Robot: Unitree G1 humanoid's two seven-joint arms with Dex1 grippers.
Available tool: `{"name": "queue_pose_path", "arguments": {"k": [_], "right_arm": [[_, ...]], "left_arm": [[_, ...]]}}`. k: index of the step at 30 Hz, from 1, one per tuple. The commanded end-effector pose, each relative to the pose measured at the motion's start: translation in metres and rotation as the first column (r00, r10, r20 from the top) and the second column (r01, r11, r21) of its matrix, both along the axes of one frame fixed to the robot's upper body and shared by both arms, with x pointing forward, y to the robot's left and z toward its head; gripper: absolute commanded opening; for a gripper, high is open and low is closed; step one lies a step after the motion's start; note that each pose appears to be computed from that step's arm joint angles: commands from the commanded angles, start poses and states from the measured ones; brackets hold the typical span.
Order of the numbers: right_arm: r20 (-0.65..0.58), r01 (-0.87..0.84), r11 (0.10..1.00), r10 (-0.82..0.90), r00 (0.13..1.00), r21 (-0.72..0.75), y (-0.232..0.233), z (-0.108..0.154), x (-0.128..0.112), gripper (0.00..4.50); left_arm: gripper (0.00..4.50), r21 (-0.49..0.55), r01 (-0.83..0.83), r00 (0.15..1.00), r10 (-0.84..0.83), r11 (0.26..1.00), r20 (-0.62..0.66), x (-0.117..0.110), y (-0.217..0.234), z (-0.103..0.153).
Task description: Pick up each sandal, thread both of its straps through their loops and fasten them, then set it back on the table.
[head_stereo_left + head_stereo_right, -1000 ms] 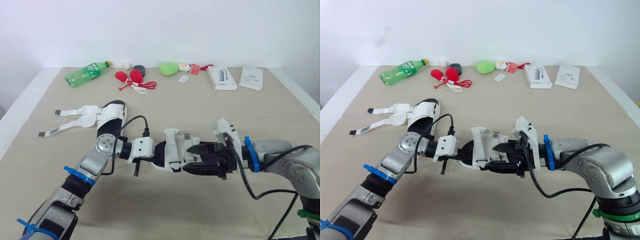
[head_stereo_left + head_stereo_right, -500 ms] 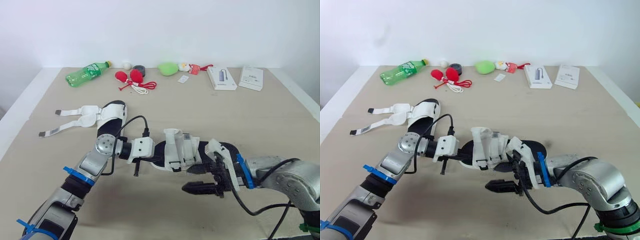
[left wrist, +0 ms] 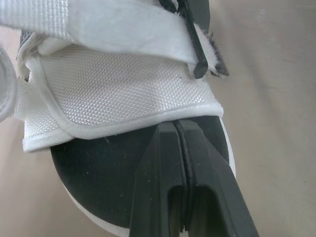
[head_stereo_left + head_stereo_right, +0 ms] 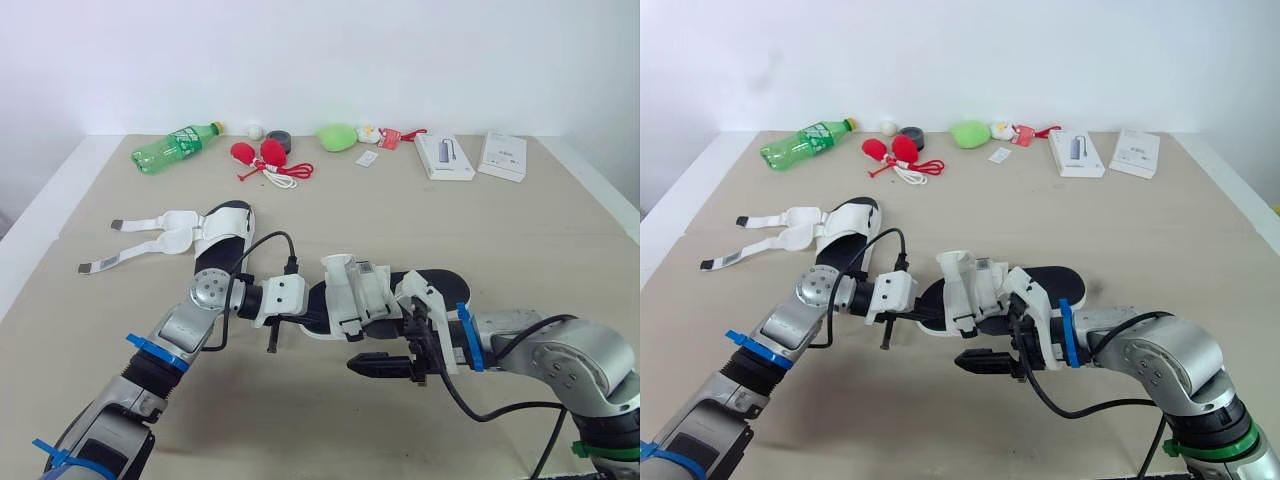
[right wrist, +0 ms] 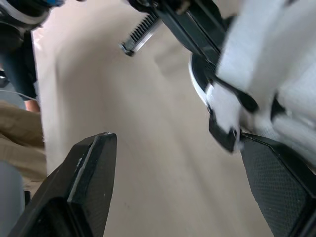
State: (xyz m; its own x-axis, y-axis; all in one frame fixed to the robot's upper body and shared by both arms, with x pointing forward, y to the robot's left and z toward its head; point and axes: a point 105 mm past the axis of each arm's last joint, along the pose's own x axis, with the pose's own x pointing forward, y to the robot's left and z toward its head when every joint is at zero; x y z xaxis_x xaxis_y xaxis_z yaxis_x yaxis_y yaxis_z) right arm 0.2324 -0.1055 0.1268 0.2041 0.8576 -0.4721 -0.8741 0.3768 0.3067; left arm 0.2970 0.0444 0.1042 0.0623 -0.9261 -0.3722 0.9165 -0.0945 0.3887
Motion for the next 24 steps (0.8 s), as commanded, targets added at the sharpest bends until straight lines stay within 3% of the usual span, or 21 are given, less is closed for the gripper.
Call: {"name": "queue_pose_path", "arguments": {"k": [1, 7, 10, 15, 17, 24], "right_arm": [[0.058, -0.028, 0.999, 0.027, 0.998, 0.031, 0.006, 0.016, 0.000, 4.17], [0.019, -0.008, 0.999, 0.007, 1.000, 0.040, 0.007, 0.016, 0.003, 4.17], [-0.022, 0.032, 0.999, -0.032, 0.999, 0.026, 0.005, 0.010, 0.008, 3.32], [-0.060, 0.057, 0.998, -0.055, 0.997, 0.021, 0.004, 0.006, 0.010, 0.73], [-0.072, 0.065, 0.998, -0.063, 0.995, 0.015, 0.002, 0.005, 0.010, 0.07], [-0.155, 0.036, 0.999, -0.040, 0.987, -0.026, -0.002, -0.007, -0.006, 0.07]], "left_arm": [[0.00, 0.036, 0.010, 1.000, -0.009, 0.999, -0.020, -0.004, 0.000, -0.010], [0.00, 0.035, 0.005, 1.000, -0.004, 0.999, -0.022, -0.004, 0.000, -0.010], [0.00, 0.034, 0.003, 1.000, -0.002, 0.999, -0.021, -0.004, 0.000, -0.010], [0.00, 0.034, -0.001, 1.000, 0.002, 0.999, -0.020, -0.003, 0.001, -0.010], [0.00, 0.035, -0.002, 1.000, 0.003, 0.999, -0.021, -0.003, 0.002, -0.010], [0.00, 0.036, -0.003, 1.000, 0.004, 0.999, -0.021, -0.003, 0.003, -0.010]]}}
